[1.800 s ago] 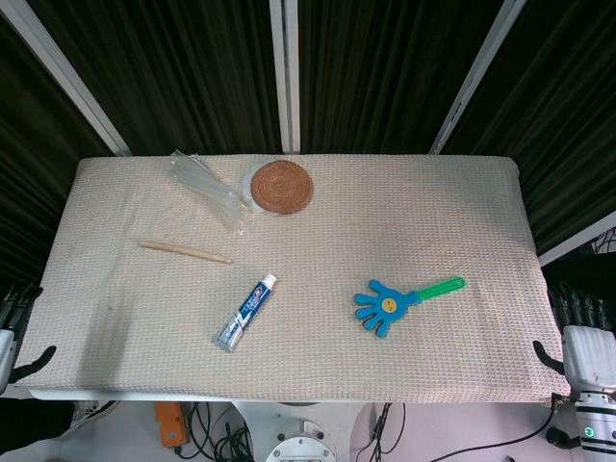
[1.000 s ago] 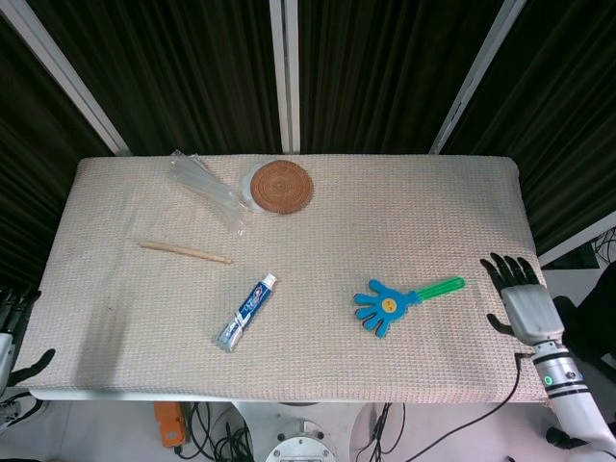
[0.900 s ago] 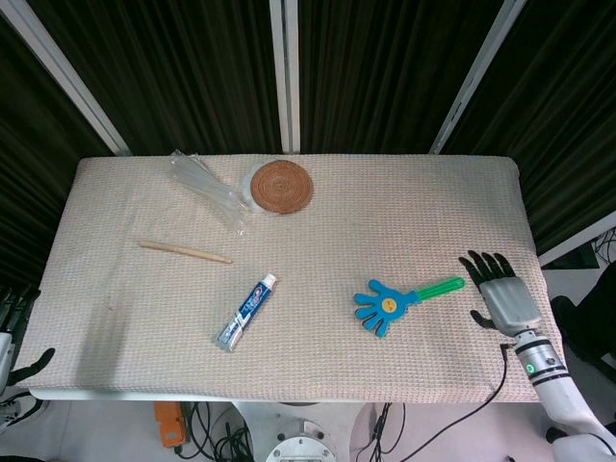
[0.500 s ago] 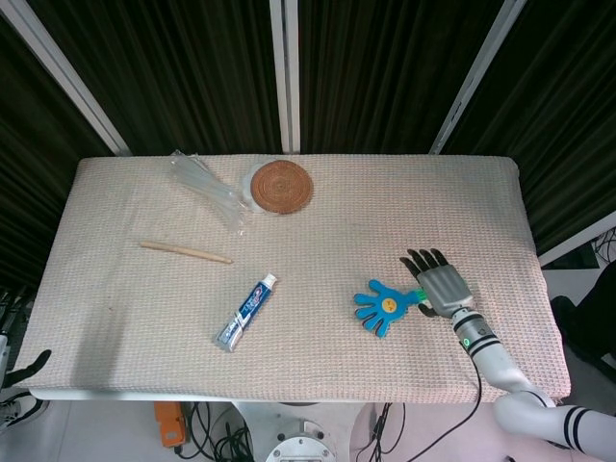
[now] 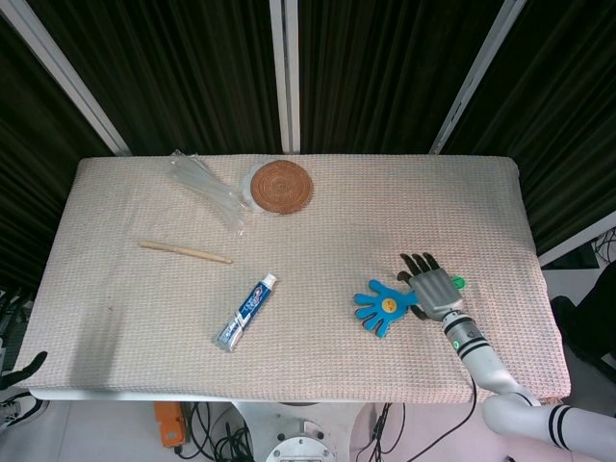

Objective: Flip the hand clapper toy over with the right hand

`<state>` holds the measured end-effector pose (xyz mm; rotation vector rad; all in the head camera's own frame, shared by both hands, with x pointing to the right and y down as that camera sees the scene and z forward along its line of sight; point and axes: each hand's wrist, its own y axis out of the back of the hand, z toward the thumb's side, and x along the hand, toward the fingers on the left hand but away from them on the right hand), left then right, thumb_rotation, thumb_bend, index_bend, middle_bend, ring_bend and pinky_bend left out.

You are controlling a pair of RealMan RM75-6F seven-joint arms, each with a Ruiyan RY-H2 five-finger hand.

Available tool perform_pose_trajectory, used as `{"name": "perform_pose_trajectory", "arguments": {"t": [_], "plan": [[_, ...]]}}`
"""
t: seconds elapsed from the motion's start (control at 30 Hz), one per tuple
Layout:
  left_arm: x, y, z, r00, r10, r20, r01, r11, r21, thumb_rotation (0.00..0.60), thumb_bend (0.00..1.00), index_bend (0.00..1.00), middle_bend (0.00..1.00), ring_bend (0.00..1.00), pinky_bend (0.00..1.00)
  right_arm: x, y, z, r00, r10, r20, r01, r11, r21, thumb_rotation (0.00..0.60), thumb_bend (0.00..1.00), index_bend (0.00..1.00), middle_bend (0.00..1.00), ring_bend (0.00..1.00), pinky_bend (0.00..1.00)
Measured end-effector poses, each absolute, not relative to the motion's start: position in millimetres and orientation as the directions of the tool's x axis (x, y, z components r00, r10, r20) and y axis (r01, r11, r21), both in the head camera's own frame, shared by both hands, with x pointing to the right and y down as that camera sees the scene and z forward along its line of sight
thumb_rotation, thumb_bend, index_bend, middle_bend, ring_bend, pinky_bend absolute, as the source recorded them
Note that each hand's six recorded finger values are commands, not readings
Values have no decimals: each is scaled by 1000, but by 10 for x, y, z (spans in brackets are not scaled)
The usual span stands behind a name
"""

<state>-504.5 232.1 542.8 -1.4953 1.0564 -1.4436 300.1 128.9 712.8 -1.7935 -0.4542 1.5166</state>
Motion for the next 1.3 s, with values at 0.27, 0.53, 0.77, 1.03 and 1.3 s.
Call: {"name": "perform_pose_trajectory", "arguments": {"t": [0.27, 0.53, 0.77, 1.03, 1.3], "plan": [[-5039, 2312, 5433, 7, -938, 347, -41, -347, -937, 600, 192, 109, 34, 0, 90, 3032, 1239, 7074, 245, 677, -694, -186, -670, -719, 600, 176, 316, 0, 0, 0], [-5031, 2303, 5443, 8, -937, 350, -39, -350, -936, 600, 192, 109, 35, 0, 90, 3028, 1204, 7051, 251, 664, -704, -197, -677, -709, 600, 183, 380, 10, 0, 0], [-5037, 2301, 5442, 6, -937, 350, -39, -350, -936, 600, 192, 109, 35, 0, 90, 3009, 1203, 7070, 250, 657, -711, -205, -682, -702, 600, 189, 432, 21, 0, 0], [-5039, 2301, 5444, 7, -937, 350, -40, -350, -936, 600, 192, 109, 35, 0, 90, 3020, 1207, 7073, 245, 659, -712, -211, -680, -702, 600, 193, 478, 34, 0, 0], [-5042, 2299, 5445, 7, -937, 349, -43, -349, -936, 600, 192, 109, 35, 0, 90, 3008, 1209, 7068, 249, 665, -704, -200, -676, -710, 600, 237, 575, 112, 0, 0]]}}
